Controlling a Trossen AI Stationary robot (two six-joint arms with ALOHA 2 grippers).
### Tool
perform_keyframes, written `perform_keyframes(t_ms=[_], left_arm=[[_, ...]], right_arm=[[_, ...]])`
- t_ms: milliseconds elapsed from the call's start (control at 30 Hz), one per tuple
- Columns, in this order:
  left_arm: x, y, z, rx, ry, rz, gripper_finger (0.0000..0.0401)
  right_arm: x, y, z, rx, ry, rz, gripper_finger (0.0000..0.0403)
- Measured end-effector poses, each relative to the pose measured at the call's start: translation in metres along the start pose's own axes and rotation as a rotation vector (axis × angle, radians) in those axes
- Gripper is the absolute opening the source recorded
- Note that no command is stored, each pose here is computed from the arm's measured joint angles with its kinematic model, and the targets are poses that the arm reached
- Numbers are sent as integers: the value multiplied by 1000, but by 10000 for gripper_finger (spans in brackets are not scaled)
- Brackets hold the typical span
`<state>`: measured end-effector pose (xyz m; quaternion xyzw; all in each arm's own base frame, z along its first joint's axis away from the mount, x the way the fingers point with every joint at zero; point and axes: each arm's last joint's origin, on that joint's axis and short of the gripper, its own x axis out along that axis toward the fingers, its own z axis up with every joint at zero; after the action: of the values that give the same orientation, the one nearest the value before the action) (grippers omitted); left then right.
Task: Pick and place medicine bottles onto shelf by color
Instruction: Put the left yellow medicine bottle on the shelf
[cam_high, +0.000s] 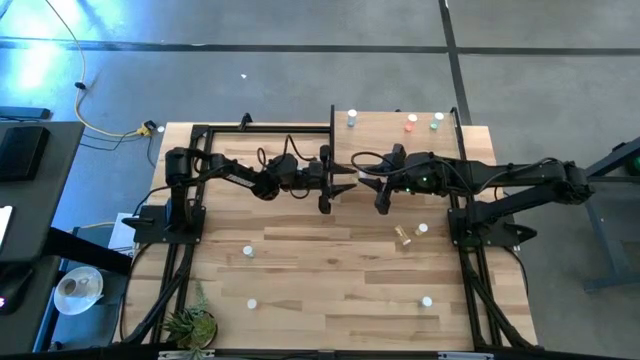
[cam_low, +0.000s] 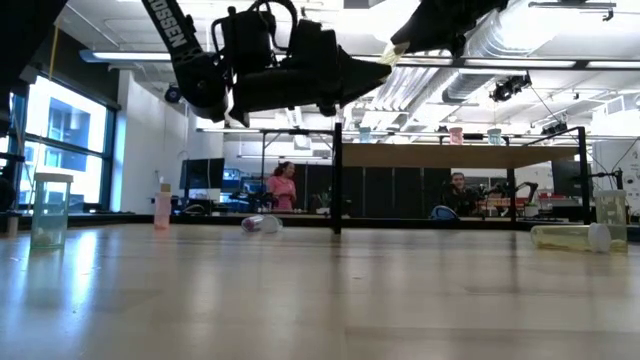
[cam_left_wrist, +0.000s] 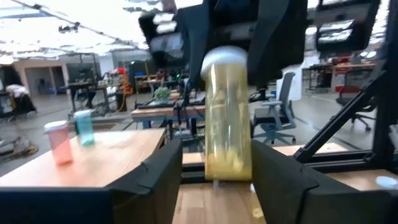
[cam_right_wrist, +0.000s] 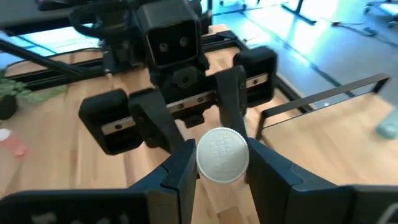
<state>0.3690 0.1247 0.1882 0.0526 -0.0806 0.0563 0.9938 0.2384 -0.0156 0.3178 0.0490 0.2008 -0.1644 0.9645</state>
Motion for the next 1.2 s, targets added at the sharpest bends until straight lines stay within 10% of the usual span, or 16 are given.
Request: perform_keyframes(t_ms=[967, 1200], left_arm=[[-11, 37, -8, -92, 72, 32, 193], [-11, 37, -9, -94, 77, 33, 193]], right_arm=[[-30, -118, 68, 90, 92, -504, 108], [-5, -142, 64, 142, 212, -450, 108]])
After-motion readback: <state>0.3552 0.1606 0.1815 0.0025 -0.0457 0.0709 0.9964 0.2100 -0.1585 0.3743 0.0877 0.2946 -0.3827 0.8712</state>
